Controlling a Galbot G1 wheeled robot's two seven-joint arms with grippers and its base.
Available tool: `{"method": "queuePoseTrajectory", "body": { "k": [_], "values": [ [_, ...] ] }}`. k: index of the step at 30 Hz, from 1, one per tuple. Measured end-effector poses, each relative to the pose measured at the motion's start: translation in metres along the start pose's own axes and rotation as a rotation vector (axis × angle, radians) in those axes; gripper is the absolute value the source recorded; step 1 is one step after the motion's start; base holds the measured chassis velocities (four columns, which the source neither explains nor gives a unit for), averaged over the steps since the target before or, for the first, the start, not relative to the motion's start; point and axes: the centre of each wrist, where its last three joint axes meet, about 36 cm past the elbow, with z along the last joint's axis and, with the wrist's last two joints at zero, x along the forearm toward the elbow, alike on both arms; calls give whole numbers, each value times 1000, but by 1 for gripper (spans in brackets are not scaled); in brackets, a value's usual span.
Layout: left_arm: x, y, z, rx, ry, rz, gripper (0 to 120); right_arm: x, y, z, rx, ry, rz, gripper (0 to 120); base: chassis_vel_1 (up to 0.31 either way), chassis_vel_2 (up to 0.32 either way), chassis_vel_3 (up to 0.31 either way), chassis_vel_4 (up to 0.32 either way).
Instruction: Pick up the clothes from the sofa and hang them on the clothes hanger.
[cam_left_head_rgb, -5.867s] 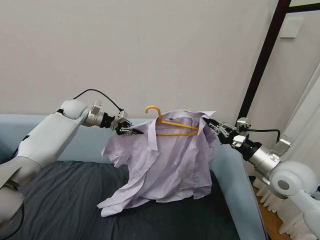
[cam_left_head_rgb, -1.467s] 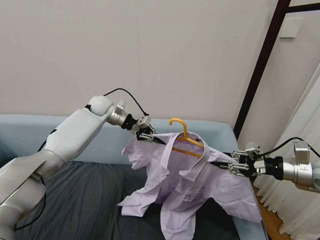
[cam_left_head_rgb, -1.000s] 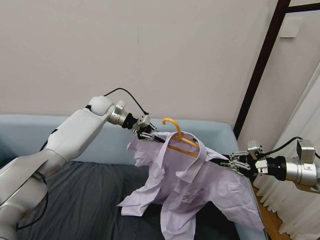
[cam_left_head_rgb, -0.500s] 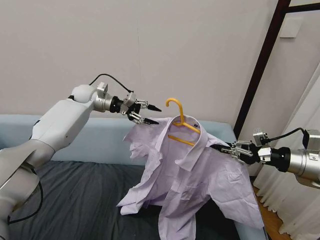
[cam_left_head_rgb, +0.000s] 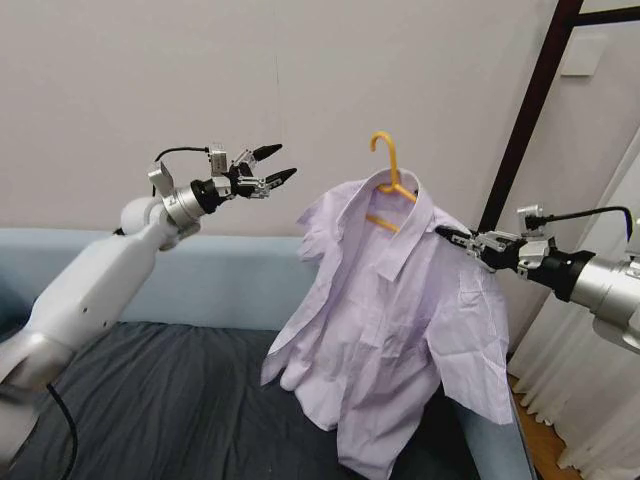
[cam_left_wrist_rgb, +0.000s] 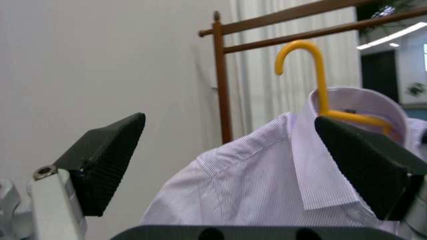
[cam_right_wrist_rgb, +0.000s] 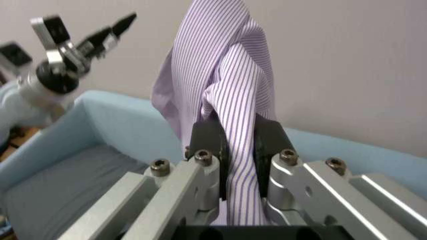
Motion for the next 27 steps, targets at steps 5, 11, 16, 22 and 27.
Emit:
{"method": "queuePoseTrajectory", "body": {
  "k": [5, 11, 16, 22, 27],
  "values": [
    [-9, -74, 27, 43, 26, -196, 100, 4, 23, -12, -45, -40, -3, 7, 0, 0, 0, 0],
    [-10, -149, 74, 38, 108, -260, 100, 8, 35, -25, -60, -67, 21, 7, 0, 0, 0, 0],
    [-2, -186, 105, 38, 145, -267, 100, 8, 35, -30, -66, -55, 113, 7, 0, 0, 0, 0],
    [-23, -208, 114, 29, 129, -301, 100, 11, 41, -34, -58, -32, 152, 7, 0, 0, 0, 0],
    [-52, -223, 111, 37, 99, -275, 100, 13, 46, -33, -48, -27, 152, 7, 0, 0, 0, 0]
  ]
}}
